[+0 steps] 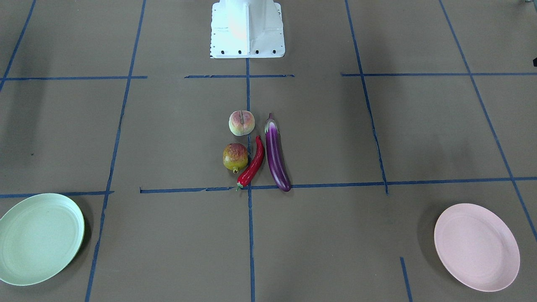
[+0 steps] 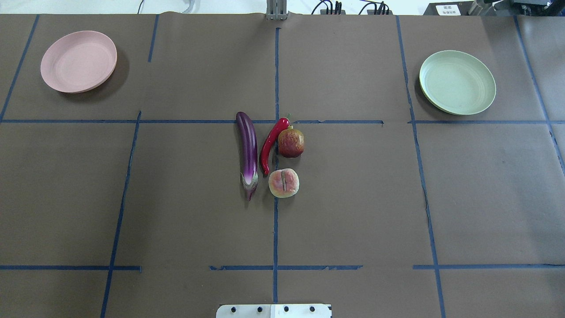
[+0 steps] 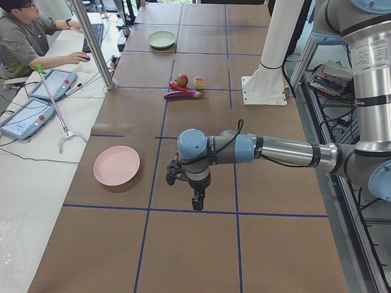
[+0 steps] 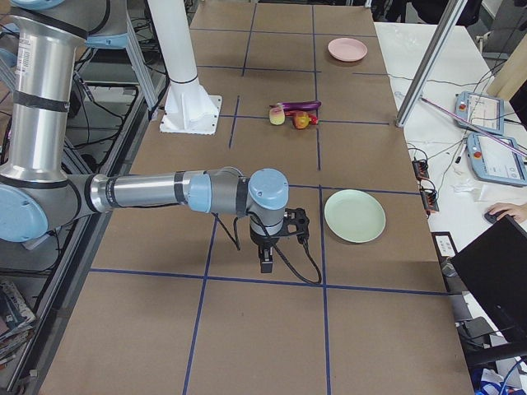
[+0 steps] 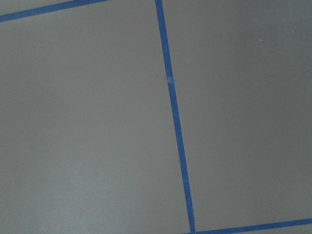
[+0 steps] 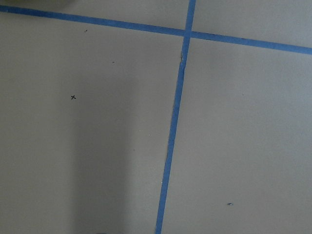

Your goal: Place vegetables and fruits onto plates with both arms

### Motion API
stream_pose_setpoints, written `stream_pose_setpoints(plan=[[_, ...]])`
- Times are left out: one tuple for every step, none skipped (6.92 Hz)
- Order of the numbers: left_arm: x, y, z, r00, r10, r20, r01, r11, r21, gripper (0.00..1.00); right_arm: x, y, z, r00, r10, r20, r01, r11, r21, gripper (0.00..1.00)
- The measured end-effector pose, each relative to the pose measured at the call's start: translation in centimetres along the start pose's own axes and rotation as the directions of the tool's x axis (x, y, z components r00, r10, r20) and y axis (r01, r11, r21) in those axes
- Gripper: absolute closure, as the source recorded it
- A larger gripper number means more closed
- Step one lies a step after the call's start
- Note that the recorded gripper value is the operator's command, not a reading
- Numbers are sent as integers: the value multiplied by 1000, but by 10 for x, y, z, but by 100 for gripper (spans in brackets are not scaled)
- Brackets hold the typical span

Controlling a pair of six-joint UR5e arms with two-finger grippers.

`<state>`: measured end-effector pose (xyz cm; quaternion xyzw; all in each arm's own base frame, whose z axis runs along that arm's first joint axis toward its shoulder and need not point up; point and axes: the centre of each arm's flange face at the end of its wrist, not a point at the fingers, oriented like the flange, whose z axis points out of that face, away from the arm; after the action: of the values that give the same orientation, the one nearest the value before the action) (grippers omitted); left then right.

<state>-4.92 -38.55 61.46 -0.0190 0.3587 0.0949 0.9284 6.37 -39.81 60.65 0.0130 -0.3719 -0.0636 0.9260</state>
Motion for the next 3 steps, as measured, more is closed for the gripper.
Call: stream_pose_setpoints(plan=[[0, 0, 0, 1000, 0, 0, 0, 1000, -1, 0, -2, -2, -1, 1000, -5, 3, 5, 1000, 3, 0], [1, 1, 0, 1000, 1, 0, -1, 1000, 0, 0, -9, -9, -3, 1000, -25, 6, 25, 1000, 9, 0], [2, 0, -2, 1000, 5, 1, -5, 1000, 4, 0, -28, -25, -5, 998, -70, 7, 70, 997, 12, 0]])
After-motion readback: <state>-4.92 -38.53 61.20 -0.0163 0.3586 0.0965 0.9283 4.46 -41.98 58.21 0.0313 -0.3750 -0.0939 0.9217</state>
